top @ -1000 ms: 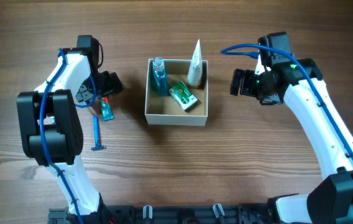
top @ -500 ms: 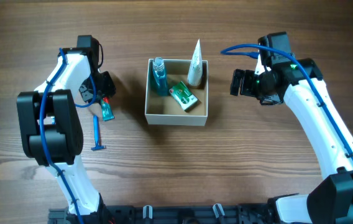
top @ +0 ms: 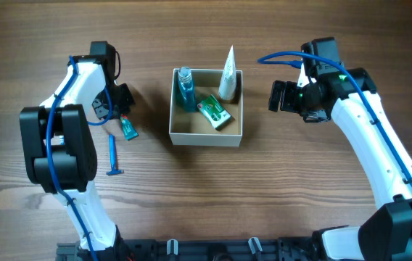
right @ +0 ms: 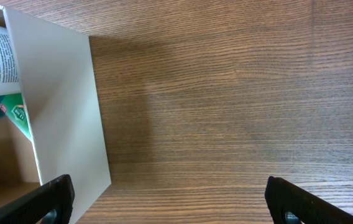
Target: Pack container
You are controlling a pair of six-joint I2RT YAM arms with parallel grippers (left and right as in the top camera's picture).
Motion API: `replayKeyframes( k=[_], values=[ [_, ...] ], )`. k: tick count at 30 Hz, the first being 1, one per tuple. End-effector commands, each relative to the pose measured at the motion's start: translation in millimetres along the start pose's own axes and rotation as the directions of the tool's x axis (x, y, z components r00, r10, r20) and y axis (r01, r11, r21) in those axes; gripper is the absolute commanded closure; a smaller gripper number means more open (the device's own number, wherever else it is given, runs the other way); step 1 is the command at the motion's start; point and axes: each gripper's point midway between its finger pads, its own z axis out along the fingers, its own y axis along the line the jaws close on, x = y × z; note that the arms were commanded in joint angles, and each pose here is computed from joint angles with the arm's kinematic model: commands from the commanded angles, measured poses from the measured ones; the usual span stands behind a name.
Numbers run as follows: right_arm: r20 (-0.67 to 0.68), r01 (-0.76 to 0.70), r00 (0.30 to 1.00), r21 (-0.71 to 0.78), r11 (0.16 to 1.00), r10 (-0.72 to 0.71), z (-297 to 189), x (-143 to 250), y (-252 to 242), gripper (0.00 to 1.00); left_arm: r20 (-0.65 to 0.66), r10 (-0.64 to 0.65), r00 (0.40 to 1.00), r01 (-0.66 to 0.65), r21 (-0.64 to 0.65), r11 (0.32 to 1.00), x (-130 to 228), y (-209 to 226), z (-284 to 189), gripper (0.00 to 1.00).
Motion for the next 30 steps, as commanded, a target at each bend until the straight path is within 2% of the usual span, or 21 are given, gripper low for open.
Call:
replayKeyframes(
  k=[1, 6, 10, 17, 23, 25, 27, 30],
  values=[
    [-0.009, 0.019, 1.0, -0.011, 1.0, -0.02, 1.8, 0.8, 2.5, 0.0, -0.031, 0.0, 1.0, -0.001, -0.024, 1.0, 3.6, 5.2, 12.4, 0.85],
    [-0.009, 0.019, 1.0, -0.01, 1.0, -0.02, 1.8, 0.8, 2.4, 0.0, -0.023, 0.0, 1.0, 0.0, -0.021, 1.0, 2.5, 4.7, 9.7, 0.89],
    [-0.009, 0.02, 1.0, -0.01, 1.0, -0.02, 1.8, 0.8, 2.4, 0.0, 0.018, 0.0, 1.0, 0.0, -0.002, 1.0, -6.0, 0.9, -6.1, 0.95],
    [-0.009, 0.019, 1.0, -0.01, 1.0, -0.02, 1.8, 0.8, 2.4, 0.0, 0.136, -0.008, 0.991, -0.006, 0.104, 0.995, -21.9, -15.3, -75.9, 0.96],
    [-0.013, 0.02, 1.0, -0.008, 1.0, -0.02, 1.8, 1.7, 2.0, 0.0, 0.219, 0.006, 0.976, -0.05, 0.193, 0.98, -1.7, -23.7, -143.1, 0.96],
    [-0.011, 0.02, 1.0, -0.009, 1.0, -0.02, 1.8, 1.4, 2.2, 0.0, 0.25, 0.032, 0.968, -0.085, 0.202, 0.976, 9.5, -27.4, -162.4, 0.96],
    [-0.009, 0.019, 1.0, -0.01, 1.0, -0.02, 1.8, 0.8, 2.3, 0.0, 0.304, 0.125, 0.945, -0.191, 0.197, 0.962, 22.4, -35.9, -183.0, 0.96],
    [-0.009, 0.018, 1.0, -0.01, 1.0, -0.018, 1.8, 0.8, 2.4, 0.0, 0.405, 0.325, 0.855, -0.417, 0.162, 0.894, 46.4, -60.5, -212.3, 0.96]
  ],
)
